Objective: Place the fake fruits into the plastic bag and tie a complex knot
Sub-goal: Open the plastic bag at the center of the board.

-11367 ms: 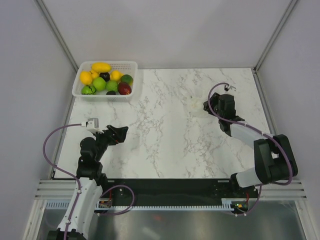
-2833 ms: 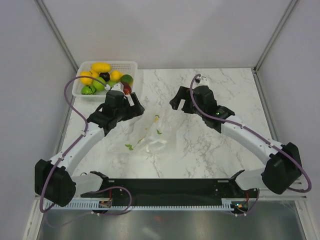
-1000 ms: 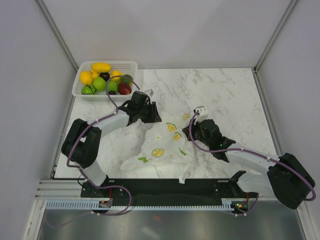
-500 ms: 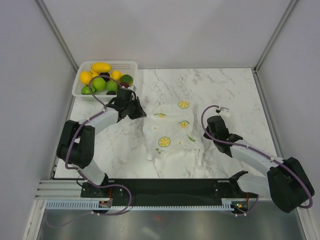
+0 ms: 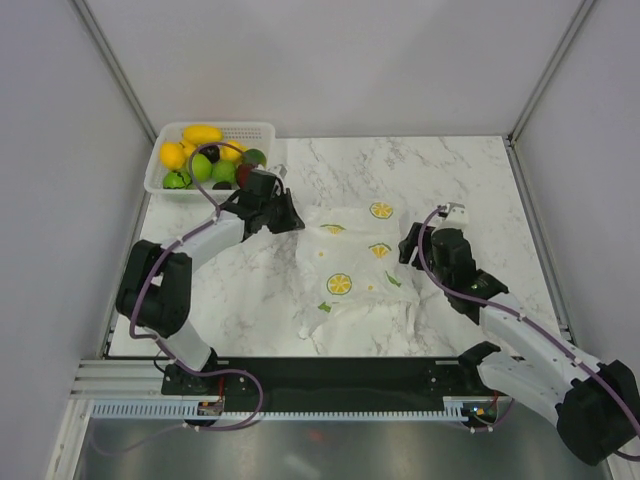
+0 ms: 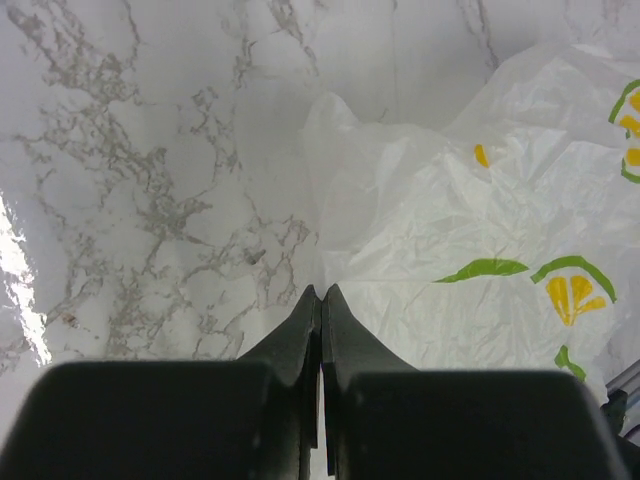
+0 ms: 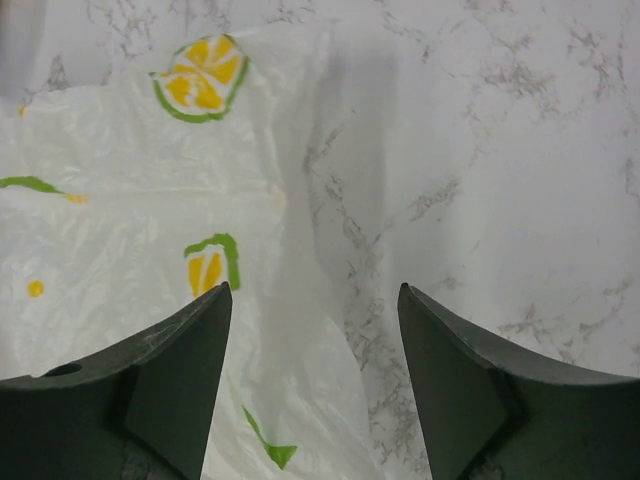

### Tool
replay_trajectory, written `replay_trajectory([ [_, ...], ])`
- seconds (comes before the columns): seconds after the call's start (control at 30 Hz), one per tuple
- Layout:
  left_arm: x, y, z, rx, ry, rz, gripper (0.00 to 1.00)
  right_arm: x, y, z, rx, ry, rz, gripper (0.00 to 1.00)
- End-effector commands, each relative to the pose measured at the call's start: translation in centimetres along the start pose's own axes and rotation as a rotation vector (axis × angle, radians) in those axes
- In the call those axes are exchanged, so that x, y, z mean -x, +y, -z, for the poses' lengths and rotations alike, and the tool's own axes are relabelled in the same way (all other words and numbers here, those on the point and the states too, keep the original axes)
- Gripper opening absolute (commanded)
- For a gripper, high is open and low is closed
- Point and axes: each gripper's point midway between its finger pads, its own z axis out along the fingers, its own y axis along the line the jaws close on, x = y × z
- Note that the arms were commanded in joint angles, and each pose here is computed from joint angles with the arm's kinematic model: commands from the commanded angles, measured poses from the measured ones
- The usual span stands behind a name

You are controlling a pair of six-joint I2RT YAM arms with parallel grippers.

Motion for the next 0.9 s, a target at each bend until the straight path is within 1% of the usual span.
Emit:
replay_trajectory([
  [0.0,2.3,-2.7,0.0,-0.078,-0.03,-0.081,0.02,5.1,5.1,0.2,0.18,-0.065,0.103,0.76],
  [0.07,2.4,-4.2,-0.5,-0.095,-0.021,-0.123,0.02,5.5,6.3,-0.3,0.213,-0.043,0.137,0.76],
  [0.17,4.5,-6.2,-1.9,-0.105,-0.046,-0.17,0.03,5.8,5.2,-2.7,0.074,0.012,0.162,0.77],
  [0.2,5.1,-6.6,-2.5,-0.105,-0.053,-0.176,0.1,5.3,5.0,-3.7,0.048,0.039,0.171,0.78],
  [0.23,6.8,-7.7,-3.5,-0.119,-0.068,-0.184,0.29,5.0,5.1,-4.1,0.047,0.046,0.159,0.77],
  [0.27,6.5,-7.4,-3.7,-0.085,-0.02,-0.172,0.58,4.8,5.2,-4.4,0.054,0.048,0.157,0.78],
  [0.3,9.5,-9.0,-2.7,-0.081,-0.08,-0.186,0.62,4.5,5.7,-4.5,0.085,0.044,0.152,0.77],
  [0.33,10.2,-9.7,-2.0,-0.069,-0.101,-0.203,0.71,4.4,5.8,-4.5,0.096,0.042,0.158,0.77],
  [0.37,11.4,-9.7,-1.0,-0.03,-0.151,-0.224,0.99,4.6,6.0,-4.3,0.115,0.032,0.165,0.77],
  [0.4,11.4,-9.5,-0.3,-0.014,-0.166,-0.228,1.0,4.5,6.4,-4.1,0.144,0.035,0.175,0.78],
  [0.43,12.3,-10.3,2.1,-0.02,-0.217,-0.237,1.0,4.5,6.7,-3.9,0.165,0.034,0.198,0.77],
  [0.47,12.4,-10.2,3.0,-0.01,-0.234,-0.222,1.0,4.5,6.9,-3.7,0.188,0.033,0.207,0.77],
  [0.53,11.6,-9.1,4.6,0.026,-0.251,-0.19,1.0,3.7,8.3,-3.2,0.275,0.074,0.23,0.73],
  [0.57,12.2,-9.5,7.5,0.023,-0.311,-0.156,1.0,3.0,8.5,-3.2,0.296,0.103,0.25,0.72],
  [0.6,10.8,-8.4,7.8,0.047,-0.298,-0.136,1.0,2.4,9.0,-2.7,0.327,0.144,0.265,0.71],
  [0.67,9.7,-7.8,9.7,0.052,-0.319,-0.081,1.0,1.0,9.9,-1.9,0.352,0.18,0.313,0.71],
  [0.73,7.8,-7.3,11.9,0.028,-0.324,-0.07,1.0,-0.3,10.3,-0.8,0.367,0.2,0.37,0.71],
  [0.77,6.9,-7.4,12.4,0.002,-0.312,-0.06,1.0,-1.2,11.7,0.4,0.418,0.206,0.407,0.71],
  [0.8,5.4,-6.8,13.3,-0.012,-0.306,-0.059,1.0,-2.0,12.2,1.1,0.455,0.222,0.46,0.72],
  [0.87,3.8,-6.5,14.0,-0.037,-0.295,-0.051,1.0,-3.8,13.7,2.4,0.507,0.251,0.54,0.73],
])
